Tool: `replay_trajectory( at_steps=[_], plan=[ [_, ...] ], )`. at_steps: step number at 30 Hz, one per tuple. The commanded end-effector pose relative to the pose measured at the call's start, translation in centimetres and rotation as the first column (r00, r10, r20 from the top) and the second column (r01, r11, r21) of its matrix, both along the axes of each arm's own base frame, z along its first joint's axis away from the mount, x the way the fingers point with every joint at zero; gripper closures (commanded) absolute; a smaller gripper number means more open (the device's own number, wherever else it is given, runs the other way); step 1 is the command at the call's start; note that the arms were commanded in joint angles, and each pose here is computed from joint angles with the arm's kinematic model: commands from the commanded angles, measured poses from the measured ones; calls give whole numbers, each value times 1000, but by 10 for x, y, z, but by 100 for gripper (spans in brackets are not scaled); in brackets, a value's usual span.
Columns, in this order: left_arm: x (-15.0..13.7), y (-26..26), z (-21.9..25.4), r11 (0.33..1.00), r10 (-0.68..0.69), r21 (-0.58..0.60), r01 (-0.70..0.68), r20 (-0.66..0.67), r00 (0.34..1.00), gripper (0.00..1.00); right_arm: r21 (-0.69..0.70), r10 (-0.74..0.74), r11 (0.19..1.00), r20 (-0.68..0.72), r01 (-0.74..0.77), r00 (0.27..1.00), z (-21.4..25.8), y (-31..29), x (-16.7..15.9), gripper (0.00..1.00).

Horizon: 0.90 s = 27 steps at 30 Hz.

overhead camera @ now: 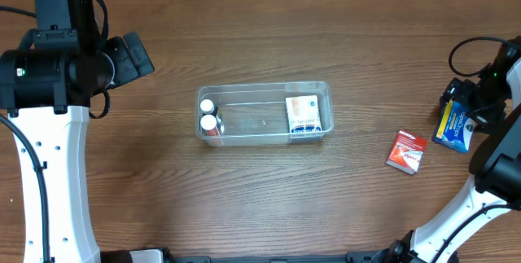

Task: Pack container
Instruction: 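Move right gripper to the blue VapoDrops box and grasp it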

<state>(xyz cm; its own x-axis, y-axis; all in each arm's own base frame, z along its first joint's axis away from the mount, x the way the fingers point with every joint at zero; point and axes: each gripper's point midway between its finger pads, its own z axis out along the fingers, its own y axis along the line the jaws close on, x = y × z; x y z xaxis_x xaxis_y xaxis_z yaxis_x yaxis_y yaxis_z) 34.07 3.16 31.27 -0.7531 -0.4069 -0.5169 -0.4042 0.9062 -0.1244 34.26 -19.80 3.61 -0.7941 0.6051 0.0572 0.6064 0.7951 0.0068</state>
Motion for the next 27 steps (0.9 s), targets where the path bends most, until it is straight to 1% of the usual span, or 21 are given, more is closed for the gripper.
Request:
replay_trajectory(
  at_steps=[1, 5, 12, 15, 19, 20, 21, 24, 27],
  plan=[
    [0, 3, -2, 1000, -10, 22, 11, -11, 1000, 0, -34, 55, 998, -24, -55, 998, -5, -9, -3, 0],
    [-1, 3, -3, 1000, -10, 23, 11, -16, 1000, 0, -43, 80, 996, -15, -80, 997, -8, -11, -1, 0],
    [-1, 3, -3, 1000, -10, 22, 10, -15, 1000, 0, -33, 79, 996, -20, -80, 997, -33, -5, -9, 0],
    [-1, 3, -3, 1000, -10, 23, 11, -15, 1000, 0, -7, 78, 997, 3, -78, 997, -37, 0, -7, 0],
    [-1, 3, -3, 1000, -10, 23, 11, -15, 1000, 0, 15, 72, 997, 33, -72, 997, -37, 4, -1, 11],
    [-1, 3, -3, 1000, -10, 23, 11, -15, 1000, 0, 23, 70, 997, 43, -71, 997, -36, 5, 1, 17],
    [-1, 3, -3, 1000, -10, 23, 11, -15, 1000, 0, 32, 63, 997, 53, -65, 997, -36, 7, 3, 20],
    [-1, 3, -3, 1000, -10, 23, 11, -15, 1000, 0, 33, 39, 999, 60, -41, 997, -31, 6, 6, 20],
    [-1, 3, -3, 1000, -11, 23, 11, -16, 1000, 0, 35, 22, 999, 93, -26, 995, -9, 7, 18, 22]
  ],
)
